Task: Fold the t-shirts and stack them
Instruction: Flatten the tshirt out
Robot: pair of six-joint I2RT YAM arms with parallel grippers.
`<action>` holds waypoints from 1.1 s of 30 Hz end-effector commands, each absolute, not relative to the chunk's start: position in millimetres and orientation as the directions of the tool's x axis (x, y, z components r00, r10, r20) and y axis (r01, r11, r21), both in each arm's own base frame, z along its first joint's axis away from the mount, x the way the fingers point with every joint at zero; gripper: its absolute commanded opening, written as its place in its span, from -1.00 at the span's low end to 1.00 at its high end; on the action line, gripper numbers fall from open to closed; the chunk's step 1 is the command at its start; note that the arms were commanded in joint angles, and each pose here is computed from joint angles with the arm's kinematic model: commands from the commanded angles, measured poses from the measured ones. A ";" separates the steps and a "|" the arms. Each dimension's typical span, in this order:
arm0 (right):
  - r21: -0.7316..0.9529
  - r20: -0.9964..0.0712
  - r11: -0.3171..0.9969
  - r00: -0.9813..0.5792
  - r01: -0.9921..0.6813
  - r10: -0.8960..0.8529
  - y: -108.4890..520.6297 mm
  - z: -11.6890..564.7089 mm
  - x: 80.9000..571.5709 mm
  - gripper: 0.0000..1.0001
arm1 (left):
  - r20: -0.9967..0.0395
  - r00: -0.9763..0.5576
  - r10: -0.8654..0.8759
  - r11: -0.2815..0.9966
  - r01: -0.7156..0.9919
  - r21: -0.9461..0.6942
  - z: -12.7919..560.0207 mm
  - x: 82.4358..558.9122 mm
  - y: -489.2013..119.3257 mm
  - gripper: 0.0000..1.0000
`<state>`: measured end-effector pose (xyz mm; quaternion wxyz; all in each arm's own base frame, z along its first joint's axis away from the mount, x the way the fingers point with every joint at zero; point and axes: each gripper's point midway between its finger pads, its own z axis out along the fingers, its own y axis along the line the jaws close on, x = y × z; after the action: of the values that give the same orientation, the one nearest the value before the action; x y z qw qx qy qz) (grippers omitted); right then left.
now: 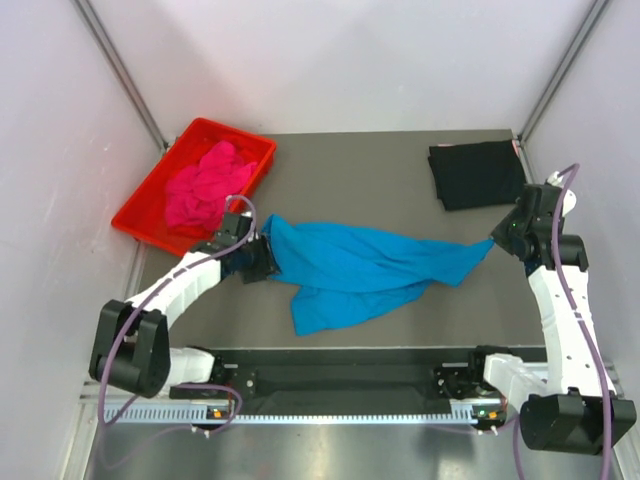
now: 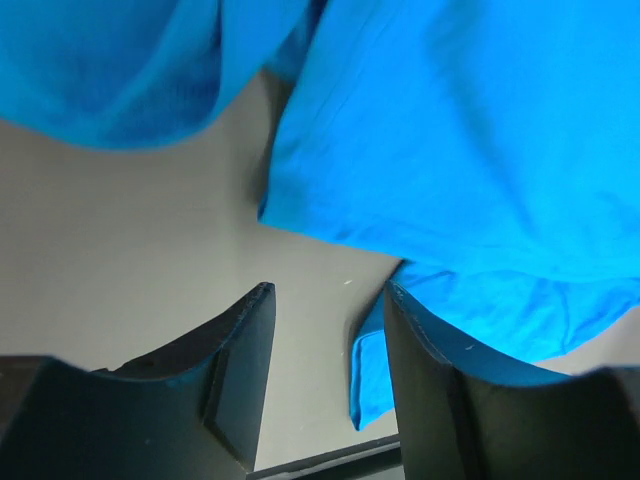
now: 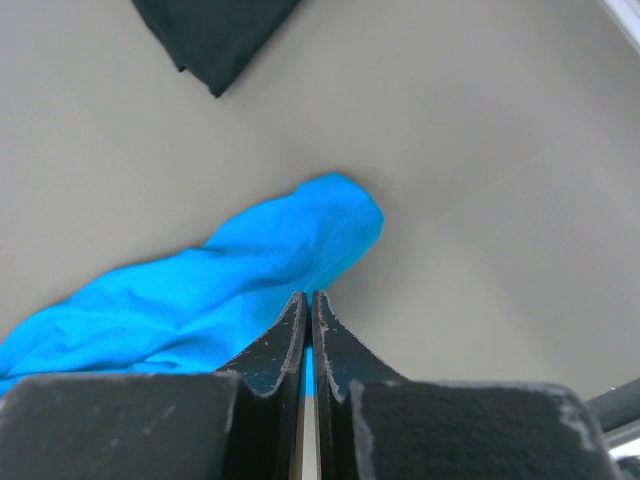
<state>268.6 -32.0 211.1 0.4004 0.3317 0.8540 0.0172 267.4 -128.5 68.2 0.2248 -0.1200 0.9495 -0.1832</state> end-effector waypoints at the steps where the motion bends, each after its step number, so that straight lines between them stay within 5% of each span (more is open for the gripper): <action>1: 0.345 -0.703 0.781 -0.407 0.521 0.583 -31.5 227.3 276.1 -1.00 | -0.421 -0.794 -0.439 0.843 -0.201 -0.500 79.9 295.4 -139.8 0.05; 7: 0.344 -0.703 0.783 -0.411 0.518 0.581 -30.4 221.8 269.5 -1.00 | -0.386 -0.743 -0.547 0.810 -0.352 -0.470 57.0 293.9 -126.2 0.02; 22: 0.353 -0.691 0.777 -0.415 0.521 0.592 -28.4 212.5 270.0 -1.00 | -0.347 -0.752 -0.560 0.810 -0.410 -0.419 20.8 287.5 -121.0 -0.09; 26: 0.355 -0.685 0.775 -0.418 0.523 0.596 -27.9 208.3 271.9 -1.00 | -0.349 -0.757 -0.553 0.812 -0.395 -0.430 18.7 291.7 -124.0 -0.47; 29: 0.353 -0.685 0.783 -0.429 0.512 0.589 -26.5 206.7 273.5 -1.00 | -0.386 -0.758 -0.527 0.827 -0.352 -0.438 36.1 302.8 -126.2 -1.00; 33: 0.365 -0.713 0.787 -0.394 0.498 0.580 -28.9 229.2 279.8 -1.00 | -0.535 -0.698 -0.476 0.867 -0.268 -0.421 110.5 330.3 -117.4 -1.00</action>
<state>266.3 -23.5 199.6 0.4047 0.3235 0.8543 0.0404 294.3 -122.3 37.5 0.2365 -0.2351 0.9300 -0.1545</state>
